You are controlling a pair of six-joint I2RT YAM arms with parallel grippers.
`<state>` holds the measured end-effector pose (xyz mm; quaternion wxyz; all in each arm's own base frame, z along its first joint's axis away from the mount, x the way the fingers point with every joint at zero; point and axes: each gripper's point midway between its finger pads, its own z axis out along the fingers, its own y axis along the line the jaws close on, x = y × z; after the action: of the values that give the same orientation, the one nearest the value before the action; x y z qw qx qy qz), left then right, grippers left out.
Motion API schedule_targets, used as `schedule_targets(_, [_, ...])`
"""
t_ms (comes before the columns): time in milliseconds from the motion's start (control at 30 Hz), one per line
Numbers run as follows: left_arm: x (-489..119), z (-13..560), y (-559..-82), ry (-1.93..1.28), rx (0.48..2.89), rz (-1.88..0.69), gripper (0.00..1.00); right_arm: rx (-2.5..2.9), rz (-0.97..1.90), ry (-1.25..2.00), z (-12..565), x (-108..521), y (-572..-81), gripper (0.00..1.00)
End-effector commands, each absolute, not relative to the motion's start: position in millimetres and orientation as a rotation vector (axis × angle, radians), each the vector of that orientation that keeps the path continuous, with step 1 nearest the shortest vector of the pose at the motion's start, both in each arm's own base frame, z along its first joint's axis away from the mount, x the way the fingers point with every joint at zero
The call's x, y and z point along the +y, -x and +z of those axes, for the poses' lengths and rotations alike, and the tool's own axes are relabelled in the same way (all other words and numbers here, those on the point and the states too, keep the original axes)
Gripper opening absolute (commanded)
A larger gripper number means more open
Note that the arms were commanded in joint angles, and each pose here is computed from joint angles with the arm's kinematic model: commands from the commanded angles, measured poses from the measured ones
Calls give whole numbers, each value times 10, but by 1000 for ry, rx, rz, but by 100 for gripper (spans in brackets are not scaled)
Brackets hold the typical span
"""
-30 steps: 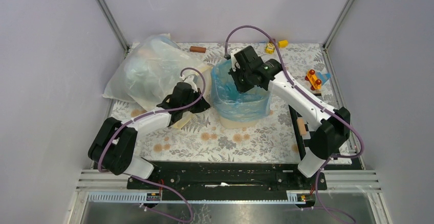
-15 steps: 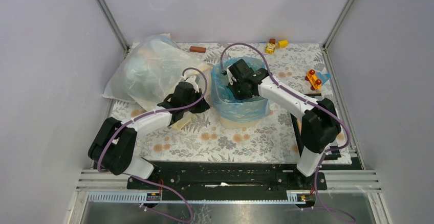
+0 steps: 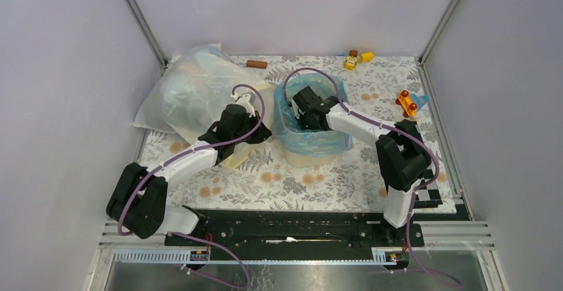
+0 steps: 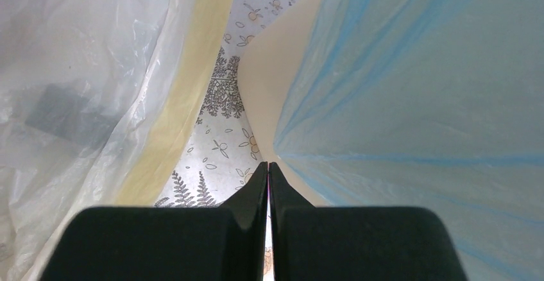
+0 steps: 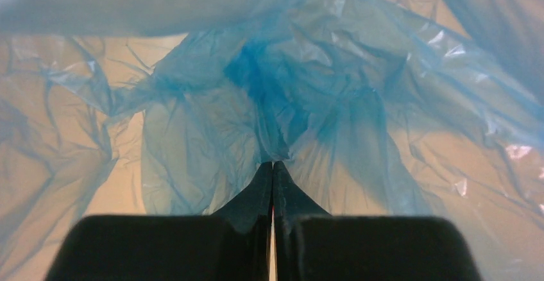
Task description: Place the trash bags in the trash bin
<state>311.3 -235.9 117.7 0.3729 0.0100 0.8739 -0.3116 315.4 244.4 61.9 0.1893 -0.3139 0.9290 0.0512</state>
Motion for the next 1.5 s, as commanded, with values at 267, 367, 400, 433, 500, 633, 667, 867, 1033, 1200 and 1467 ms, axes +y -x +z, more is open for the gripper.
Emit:
schedule_targets(267, [-2250, 1801, -3118, 13, 2058, -848, 1, 2601, 175, 891, 546, 2492, -3112, 0])
schedule_targets(367, [-2212, 1953, -3090, 27, 2017, -859, 6, 2600, 173, 890, 551, 2476, -3099, 0])
schedule_targets(400, [-2195, 2008, -3082, 33, 2001, -862, 9, 2604, 172, 893, 524, 2470, -3084, 0])
schedule_targets(433, [-2189, 2053, -3073, 37, 1989, -868, 12, 2610, 167, 894, 477, 2456, -3073, 0])
schedule_targets(500, [-2183, 2159, -3046, 45, 1956, -890, 25, 2630, 164, 900, 378, 2440, -3044, 0])
schedule_targets(633, [-2226, 2371, -2981, 41, 1868, -976, 52, 2675, 177, 910, 222, 2447, -2986, 0])
schedule_targets(667, [-2248, 2413, -2972, 37, 1855, -997, 55, 2681, 193, 915, 198, 2463, -2968, 0])
schedule_targets(867, [-2340, 2715, -2963, 12, 1807, -1069, 74, 2710, 183, 930, 154, 2440, -2927, 0])
schedule_targets(1033, [-2383, 2882, -2968, -1, 1776, -1100, 82, 2675, 214, 916, 354, 2497, -2968, 1])
schedule_targets(1200, [-2442, 3068, -2971, -25, 1743, -1140, 86, 2684, 224, 933, 419, 2517, -2970, 2])
schedule_targets(1467, [-2560, 3186, -3075, -82, 1781, -1137, 94, 2818, 224, 1016, 7, 2495, -2821, 1])
